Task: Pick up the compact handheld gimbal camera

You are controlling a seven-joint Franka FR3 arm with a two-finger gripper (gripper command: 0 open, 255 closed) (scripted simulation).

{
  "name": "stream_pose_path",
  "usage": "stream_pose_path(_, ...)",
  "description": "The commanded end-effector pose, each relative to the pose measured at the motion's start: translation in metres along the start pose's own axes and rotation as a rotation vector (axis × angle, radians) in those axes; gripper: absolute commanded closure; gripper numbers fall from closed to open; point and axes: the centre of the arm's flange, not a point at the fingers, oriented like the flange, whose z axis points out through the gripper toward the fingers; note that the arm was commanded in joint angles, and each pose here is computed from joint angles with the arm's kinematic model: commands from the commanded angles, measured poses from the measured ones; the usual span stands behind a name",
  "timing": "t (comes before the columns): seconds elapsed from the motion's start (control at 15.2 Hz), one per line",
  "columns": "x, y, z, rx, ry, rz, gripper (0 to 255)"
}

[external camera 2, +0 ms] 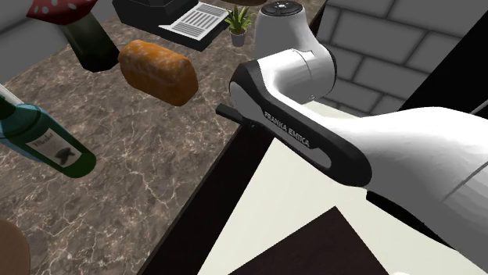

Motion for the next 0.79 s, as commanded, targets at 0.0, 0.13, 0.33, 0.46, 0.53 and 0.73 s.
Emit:
stream_pose_path(0.0, 0.025, 0.0, 0.007, 0.001, 0.003, -0.037, 0)
stream_pose_path(0.13, 0.051, 0.0, 0.012, 0.002, 0.006, -0.073, 0)
stream_pose_path(0.33, 0.089, -0.002, 0.018, 0.004, 0.01, -0.126, 0)
stream_pose_path(0.46, 0.089, -0.002, 0.028, 0.004, 0.01, -0.126, 0)
stream_pose_path(0.53, 0.088, -0.002, 0.034, 0.004, 0.01, -0.126, 0)
stream_pose_path(0.73, 0.088, -0.003, 0.05, 0.004, 0.01, -0.126, 0)
